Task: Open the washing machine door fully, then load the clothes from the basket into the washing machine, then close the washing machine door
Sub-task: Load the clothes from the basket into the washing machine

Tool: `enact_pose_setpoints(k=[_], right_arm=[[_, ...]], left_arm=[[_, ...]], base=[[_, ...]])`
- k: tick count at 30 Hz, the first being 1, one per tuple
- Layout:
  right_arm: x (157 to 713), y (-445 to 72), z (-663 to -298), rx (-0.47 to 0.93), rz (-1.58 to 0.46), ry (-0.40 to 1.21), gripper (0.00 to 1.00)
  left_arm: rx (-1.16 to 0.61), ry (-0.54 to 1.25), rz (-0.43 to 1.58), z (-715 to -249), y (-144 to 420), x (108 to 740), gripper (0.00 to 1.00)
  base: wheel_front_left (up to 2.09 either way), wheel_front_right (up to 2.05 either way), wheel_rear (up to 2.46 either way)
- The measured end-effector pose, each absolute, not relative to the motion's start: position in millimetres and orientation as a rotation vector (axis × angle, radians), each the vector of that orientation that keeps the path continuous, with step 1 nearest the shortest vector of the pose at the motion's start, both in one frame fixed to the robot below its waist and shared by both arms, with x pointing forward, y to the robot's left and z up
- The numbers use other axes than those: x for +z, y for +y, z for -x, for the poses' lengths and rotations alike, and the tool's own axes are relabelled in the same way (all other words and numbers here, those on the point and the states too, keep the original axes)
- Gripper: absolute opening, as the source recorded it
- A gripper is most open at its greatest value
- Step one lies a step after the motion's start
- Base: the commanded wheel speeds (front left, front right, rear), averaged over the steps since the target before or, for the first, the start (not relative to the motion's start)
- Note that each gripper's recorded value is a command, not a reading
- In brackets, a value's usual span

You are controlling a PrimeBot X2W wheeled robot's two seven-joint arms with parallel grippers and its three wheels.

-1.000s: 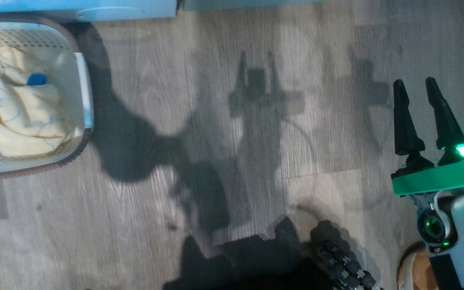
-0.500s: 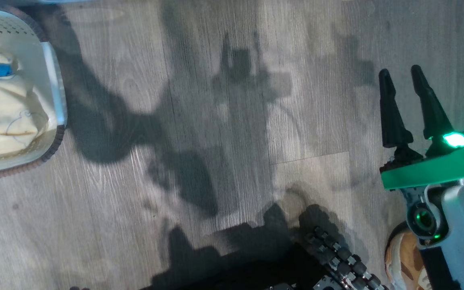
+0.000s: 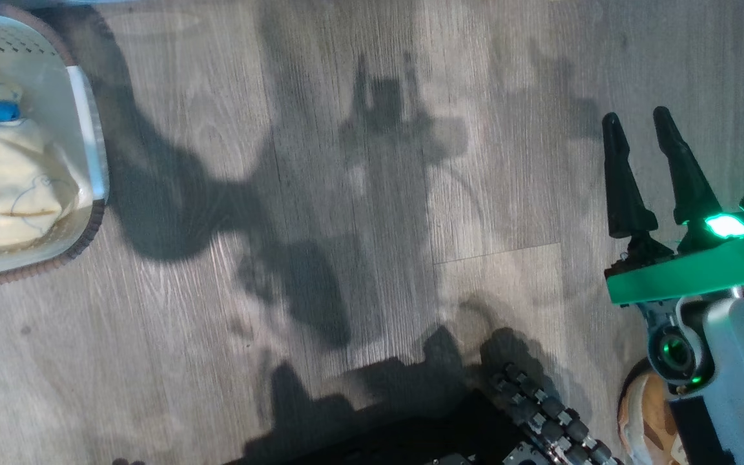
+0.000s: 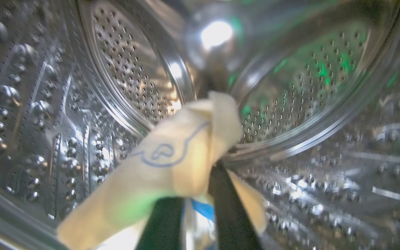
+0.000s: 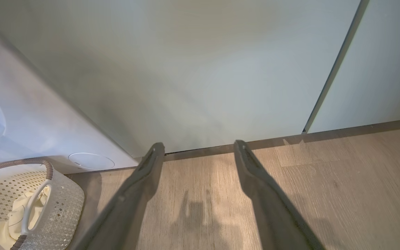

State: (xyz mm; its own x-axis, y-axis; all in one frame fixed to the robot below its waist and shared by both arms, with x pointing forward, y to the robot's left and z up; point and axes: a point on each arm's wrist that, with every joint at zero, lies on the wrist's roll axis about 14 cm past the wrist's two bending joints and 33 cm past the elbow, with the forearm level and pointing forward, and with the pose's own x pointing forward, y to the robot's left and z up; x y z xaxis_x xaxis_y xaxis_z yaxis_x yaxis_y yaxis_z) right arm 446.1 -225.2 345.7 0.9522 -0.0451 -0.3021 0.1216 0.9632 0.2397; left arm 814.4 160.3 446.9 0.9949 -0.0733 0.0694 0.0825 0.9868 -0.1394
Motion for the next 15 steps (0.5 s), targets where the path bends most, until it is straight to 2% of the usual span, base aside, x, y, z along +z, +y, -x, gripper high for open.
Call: enact_pose_setpoints(k=[1, 2, 3, 4, 15], right_arm=[[345.4, -225.1, -446.1, -0.085, -0.260, 0.300, 1.00], [345.3, -225.0, -446.1, -0.086, -0.261, 0.300, 1.00], [345.3, -224.9, -446.1, -0.085, -0.261, 0.300, 1.00], [345.3, -224.7, -446.2, -0.084, -0.261, 0.300, 1.00], [357.6, -221.5, -449.6, -0.072, -0.272, 0.268, 1.00]], left_arm=[[-0.082, -0.042, 0.136, -813.8, 159.7, 441.2, 0.37], [-0.088, -0.015, 0.130, -813.2, 158.6, 435.3, 0.70], [-0.090, 0.014, 0.127, -812.5, 158.1, 429.4, 0.95], [-0.094, 0.035, 0.127, -811.7, 157.1, 425.0, 1.00], [-0.111, 0.243, 0.176, -797.9, 151.9, 409.0, 1.00]], base=[[0.00, 0.00, 0.00], [0.00, 0.00, 0.00], [0.00, 0.00, 0.00], [0.00, 0.00, 0.00], [0.00, 0.00, 0.00]])
